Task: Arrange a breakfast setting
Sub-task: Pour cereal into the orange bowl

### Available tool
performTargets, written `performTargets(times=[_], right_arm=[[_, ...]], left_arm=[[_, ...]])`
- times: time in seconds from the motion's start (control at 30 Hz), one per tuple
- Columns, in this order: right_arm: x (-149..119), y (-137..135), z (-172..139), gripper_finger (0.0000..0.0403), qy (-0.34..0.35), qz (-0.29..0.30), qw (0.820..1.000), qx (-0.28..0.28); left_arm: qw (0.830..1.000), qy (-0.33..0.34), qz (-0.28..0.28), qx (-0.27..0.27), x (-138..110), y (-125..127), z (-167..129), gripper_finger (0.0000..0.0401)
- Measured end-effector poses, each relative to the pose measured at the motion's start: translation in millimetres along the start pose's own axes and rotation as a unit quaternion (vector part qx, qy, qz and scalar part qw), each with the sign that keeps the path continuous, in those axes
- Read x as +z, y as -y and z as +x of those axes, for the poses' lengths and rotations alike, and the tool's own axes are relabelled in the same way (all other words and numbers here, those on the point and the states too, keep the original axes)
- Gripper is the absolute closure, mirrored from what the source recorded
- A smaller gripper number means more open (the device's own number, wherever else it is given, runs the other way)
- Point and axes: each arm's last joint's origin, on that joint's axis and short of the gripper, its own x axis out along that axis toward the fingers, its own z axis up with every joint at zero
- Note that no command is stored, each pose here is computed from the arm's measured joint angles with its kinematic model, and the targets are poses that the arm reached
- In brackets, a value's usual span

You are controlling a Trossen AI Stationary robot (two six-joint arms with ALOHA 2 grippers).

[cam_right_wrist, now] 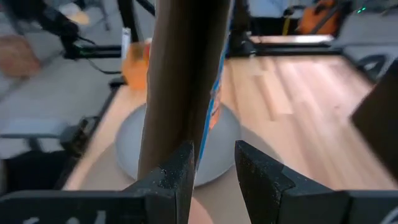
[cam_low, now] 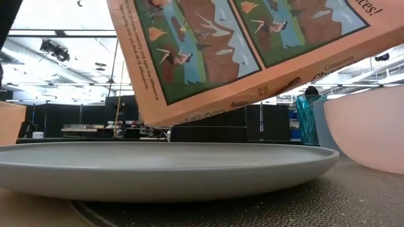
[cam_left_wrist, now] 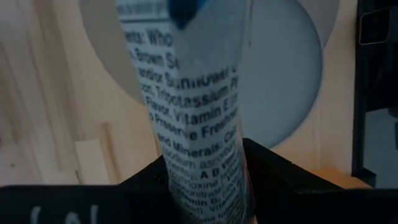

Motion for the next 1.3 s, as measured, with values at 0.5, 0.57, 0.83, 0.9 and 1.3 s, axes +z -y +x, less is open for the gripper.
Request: performTargets(times=[0.5, 0.57, 0.83, 0.9, 1.3], right_arm=[[-17, -41, 20, 0.0258, 0.02, -0.083, 0.993, -0.076], [-15, -41, 24, 0.0261, 0.021, -0.082, 0.994, -0.072], [0, -36, 22, 0.026, 0.013, -0.07, 0.997, -0.027], [5, -35, 19, 0.024, 0.008, -0.077, 0.996, -0.037], [23, -34, 9, 0.0112, 0.02, -0.053, 0.996, -0.068]], left_arm=[[1.0, 0.002, 0.007, 0.024, 1, -7, 0, 0.0258], [1.0, 0.002, 0.007, 0.024, 1, -7, 0, 0.0258], [1.0, 0.002, 0.012, 0.027, 1, -7, 0, 0.0258], [1.0, 0.002, 0.014, 0.028, 1, -7, 0, 0.0258], [0.999, 0.003, 0.006, 0.036, 1, -8, 0, 0.0258]])
